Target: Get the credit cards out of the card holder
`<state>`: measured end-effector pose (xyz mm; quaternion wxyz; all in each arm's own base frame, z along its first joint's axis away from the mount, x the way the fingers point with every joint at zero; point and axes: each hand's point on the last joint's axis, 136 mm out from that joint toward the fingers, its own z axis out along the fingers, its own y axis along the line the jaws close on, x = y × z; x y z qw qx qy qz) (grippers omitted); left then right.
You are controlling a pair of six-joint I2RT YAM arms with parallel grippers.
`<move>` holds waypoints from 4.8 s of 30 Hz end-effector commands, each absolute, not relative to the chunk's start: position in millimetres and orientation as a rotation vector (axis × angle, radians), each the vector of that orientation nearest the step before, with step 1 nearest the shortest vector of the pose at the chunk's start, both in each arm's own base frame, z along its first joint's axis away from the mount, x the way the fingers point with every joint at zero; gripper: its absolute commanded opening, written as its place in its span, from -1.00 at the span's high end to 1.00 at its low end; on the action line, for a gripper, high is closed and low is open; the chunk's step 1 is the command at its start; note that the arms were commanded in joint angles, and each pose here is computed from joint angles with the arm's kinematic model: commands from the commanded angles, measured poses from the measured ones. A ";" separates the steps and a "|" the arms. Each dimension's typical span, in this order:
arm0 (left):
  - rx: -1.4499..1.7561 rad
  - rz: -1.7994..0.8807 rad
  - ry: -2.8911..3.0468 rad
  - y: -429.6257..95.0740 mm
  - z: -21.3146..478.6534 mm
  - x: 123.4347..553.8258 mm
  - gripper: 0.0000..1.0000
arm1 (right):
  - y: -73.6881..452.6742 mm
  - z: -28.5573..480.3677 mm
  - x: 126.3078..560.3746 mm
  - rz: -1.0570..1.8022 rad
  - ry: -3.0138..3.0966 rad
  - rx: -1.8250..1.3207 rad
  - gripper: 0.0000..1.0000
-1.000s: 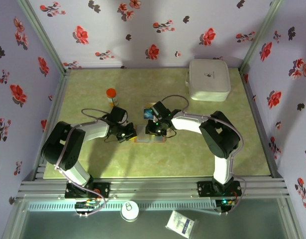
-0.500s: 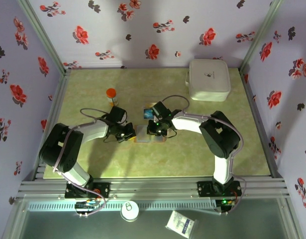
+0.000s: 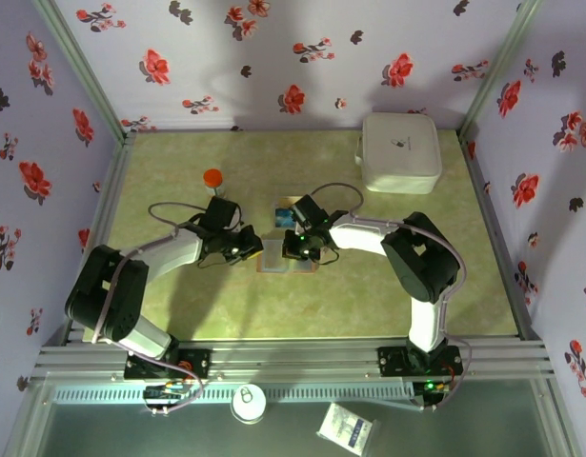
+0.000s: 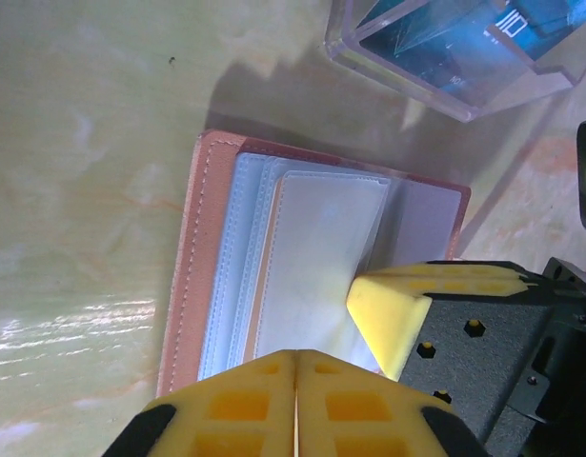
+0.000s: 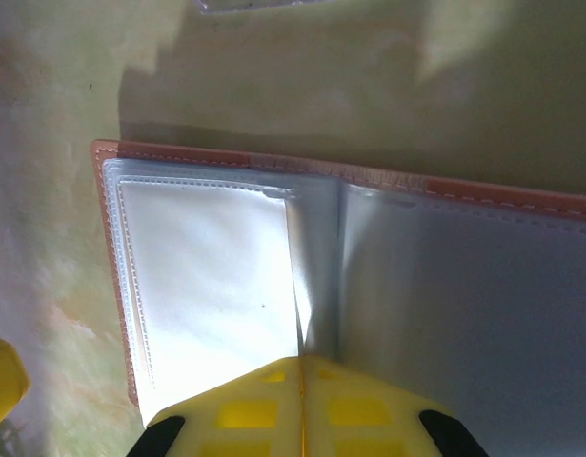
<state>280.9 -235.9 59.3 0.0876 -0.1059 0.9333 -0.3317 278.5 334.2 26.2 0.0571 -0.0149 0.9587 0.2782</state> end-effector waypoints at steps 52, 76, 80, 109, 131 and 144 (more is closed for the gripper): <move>-0.294 -0.916 2.843 -264.7 39.8 286.2 0.55 | 335.8 23.4 278.2 1.168 2.842 0.061 0.78; -0.186 -1.013 2.786 -296.3 80.1 291.1 0.53 | 280.3 84.6 291.3 0.900 2.730 0.087 0.53; -0.141 -1.027 2.803 -311.9 78.4 288.4 0.52 | 260.9 99.2 292.0 0.857 2.696 0.116 0.52; 0.050 -1.121 2.757 -364.3 85.5 292.2 0.54 | 236.0 105.0 283.2 0.825 2.681 0.168 0.47; -0.240 -0.894 2.828 -235.2 45.3 287.8 0.75 | 331.9 67.9 291.6 0.966 2.820 -0.005 0.69; -0.277 -0.931 2.863 -236.9 27.9 281.0 0.80 | 311.4 21.2 285.7 0.799 2.921 0.016 0.74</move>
